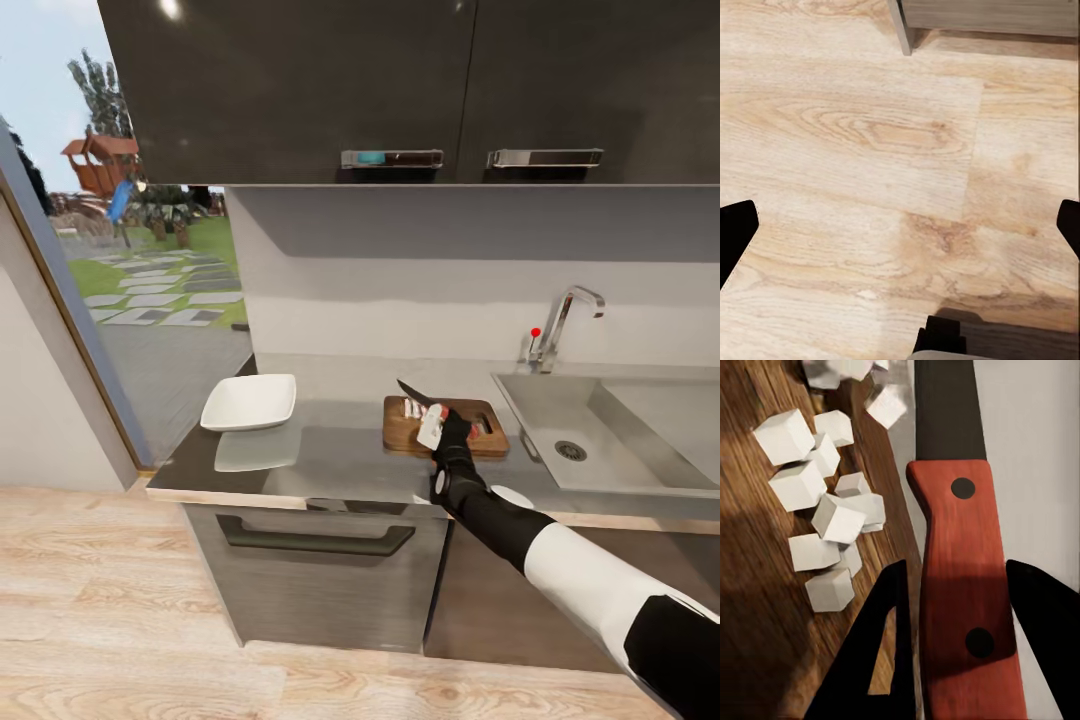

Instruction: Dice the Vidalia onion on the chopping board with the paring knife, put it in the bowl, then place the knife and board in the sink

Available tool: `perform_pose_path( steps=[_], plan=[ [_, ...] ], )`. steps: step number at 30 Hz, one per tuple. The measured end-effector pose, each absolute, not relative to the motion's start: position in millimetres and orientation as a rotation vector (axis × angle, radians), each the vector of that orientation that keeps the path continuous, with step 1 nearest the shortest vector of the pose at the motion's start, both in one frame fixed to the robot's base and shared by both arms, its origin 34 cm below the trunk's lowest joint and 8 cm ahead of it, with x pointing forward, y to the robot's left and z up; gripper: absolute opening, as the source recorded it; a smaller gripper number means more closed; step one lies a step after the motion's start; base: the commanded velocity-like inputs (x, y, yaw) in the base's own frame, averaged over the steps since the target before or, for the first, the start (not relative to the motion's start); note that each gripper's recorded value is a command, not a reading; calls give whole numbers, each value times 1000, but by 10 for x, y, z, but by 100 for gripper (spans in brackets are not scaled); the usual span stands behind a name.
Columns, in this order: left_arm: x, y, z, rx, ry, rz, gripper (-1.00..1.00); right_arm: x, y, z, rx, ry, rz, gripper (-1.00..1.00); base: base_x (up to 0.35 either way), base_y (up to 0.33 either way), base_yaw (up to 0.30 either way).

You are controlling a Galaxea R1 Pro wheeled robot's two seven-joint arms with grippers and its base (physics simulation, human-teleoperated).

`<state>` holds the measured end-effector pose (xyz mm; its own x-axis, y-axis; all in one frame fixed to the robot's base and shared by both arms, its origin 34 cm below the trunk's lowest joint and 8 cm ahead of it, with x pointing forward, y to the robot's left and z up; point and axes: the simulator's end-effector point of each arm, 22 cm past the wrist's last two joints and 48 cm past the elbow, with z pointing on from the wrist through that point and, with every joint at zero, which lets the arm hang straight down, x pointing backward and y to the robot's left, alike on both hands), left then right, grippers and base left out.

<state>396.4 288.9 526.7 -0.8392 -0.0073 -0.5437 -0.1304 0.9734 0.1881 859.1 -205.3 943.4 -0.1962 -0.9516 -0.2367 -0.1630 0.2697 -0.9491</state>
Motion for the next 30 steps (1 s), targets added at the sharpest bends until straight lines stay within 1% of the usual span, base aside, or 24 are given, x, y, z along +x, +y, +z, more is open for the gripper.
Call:
perform_pose_path(
  steps=[11,15,17,20,23,26,30],
  plan=[
    [3964,2889,5267,-97,2553,293,100,8582,-2084,9351,-1076,1610,-1034,-100,0,0,0],
    [3965,2889,5267,-97,2552,293,100,8621,-2095,9449,-1041,1600,-1009,-100,0,0,0],
    [3967,2889,5268,-97,2552,293,100,8727,-2310,9661,-893,1642,-948,-100,0,0,0],
    [3967,2889,5268,-97,2552,293,100,8861,-2865,10117,-594,1750,-778,-100,0,0,0],
    [3966,2889,5268,-97,2552,293,100,8872,-3133,10372,-533,1774,-665,-100,0,0,0],
    [3963,2890,5267,-97,2553,293,100,8855,-3403,10473,-465,1799,-615,-100,0,0,0],
    [3964,2890,5267,-97,2553,293,100,8762,-3661,10312,-365,1927,-399,-100,0,0,0]
  ],
)
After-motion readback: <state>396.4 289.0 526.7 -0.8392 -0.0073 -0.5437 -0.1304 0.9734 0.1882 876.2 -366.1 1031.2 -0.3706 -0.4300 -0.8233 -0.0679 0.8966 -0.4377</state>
